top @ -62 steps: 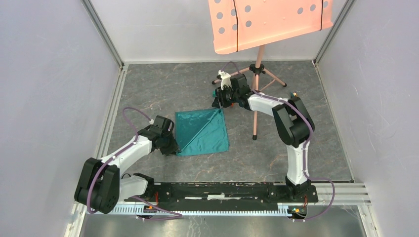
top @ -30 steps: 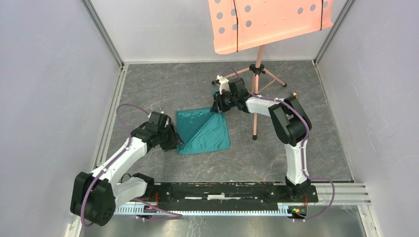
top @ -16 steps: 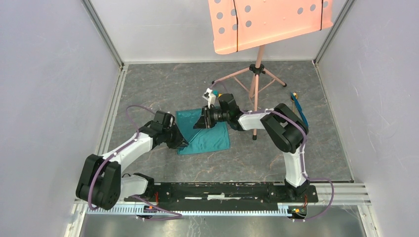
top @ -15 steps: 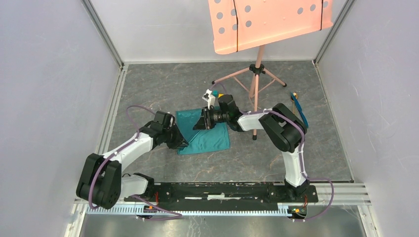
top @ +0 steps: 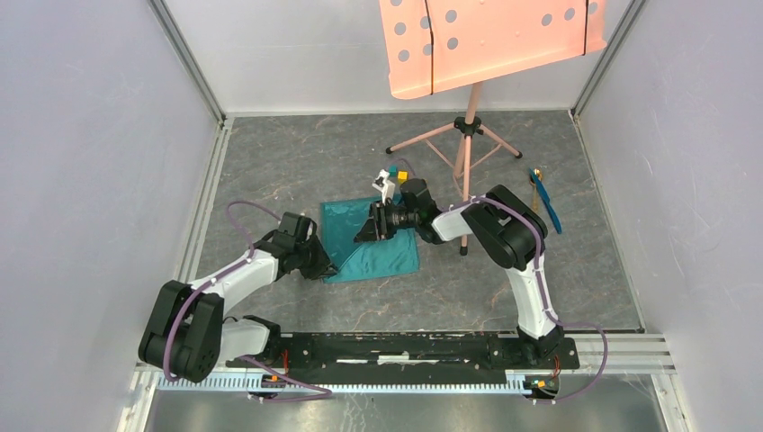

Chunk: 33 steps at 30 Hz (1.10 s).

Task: Fold the napkin into a case and place the utensils inside
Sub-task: Smooth out the upper triangle-folded napkin at the center of the board.

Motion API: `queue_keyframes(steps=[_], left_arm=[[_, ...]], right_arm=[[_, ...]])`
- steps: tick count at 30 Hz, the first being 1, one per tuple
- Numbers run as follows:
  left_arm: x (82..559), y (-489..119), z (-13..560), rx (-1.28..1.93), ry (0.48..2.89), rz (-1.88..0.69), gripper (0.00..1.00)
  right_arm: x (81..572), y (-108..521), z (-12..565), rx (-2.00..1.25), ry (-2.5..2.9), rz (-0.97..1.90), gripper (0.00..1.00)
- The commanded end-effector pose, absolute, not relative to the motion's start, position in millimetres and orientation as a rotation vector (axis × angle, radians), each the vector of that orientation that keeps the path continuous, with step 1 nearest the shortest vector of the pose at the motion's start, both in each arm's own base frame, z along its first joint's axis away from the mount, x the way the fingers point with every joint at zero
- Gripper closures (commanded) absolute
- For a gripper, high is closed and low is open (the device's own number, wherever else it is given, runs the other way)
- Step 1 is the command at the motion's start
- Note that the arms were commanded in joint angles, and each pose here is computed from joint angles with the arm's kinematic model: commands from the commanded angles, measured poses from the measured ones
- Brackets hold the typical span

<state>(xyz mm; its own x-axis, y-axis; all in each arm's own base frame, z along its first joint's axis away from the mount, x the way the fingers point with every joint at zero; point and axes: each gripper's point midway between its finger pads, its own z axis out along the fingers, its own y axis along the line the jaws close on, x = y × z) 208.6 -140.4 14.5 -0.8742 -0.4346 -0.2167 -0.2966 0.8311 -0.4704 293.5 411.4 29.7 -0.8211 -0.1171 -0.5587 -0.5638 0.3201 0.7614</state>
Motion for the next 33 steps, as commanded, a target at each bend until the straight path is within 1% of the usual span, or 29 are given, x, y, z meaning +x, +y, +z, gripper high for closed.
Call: queue_keyframes(steps=[1, 17, 21, 24, 27, 30, 31, 33], left_arm=[[204, -130, 2, -0.615, 2.691, -0.552, 0.84], [202, -128, 5, -0.595, 2.691, -0.541, 0.86], [208, -133, 18, -0.573, 2.667, -0.589, 0.86], [213, -139, 35, -0.542, 2.645, -0.637, 0.80], [219, -146, 55, -0.512, 2.612, -0.695, 0.70], [226, -151, 77, -0.478, 2.569, -0.733, 0.63], [228, -150, 84, -0.466, 2.554, -0.729, 0.60], [234, -146, 94, -0.443, 2.527, -0.701, 0.53]], right_arm=[[324, 397, 27, -0.596, 2.155, 1.425, 0.52], [417, 336, 20, -0.542, 2.178, 1.162, 0.47], [432, 334, 38, -0.602, 2.174, 1.076, 0.44], [428, 335, 59, -0.629, 2.165, 1.064, 0.42], [415, 340, 78, -0.668, 2.165, 1.029, 0.40], [395, 342, 93, -0.700, 2.183, 0.968, 0.38], [388, 341, 96, -0.715, 2.189, 0.939, 0.38], [380, 332, 98, -0.760, 2.204, 0.788, 0.37]])
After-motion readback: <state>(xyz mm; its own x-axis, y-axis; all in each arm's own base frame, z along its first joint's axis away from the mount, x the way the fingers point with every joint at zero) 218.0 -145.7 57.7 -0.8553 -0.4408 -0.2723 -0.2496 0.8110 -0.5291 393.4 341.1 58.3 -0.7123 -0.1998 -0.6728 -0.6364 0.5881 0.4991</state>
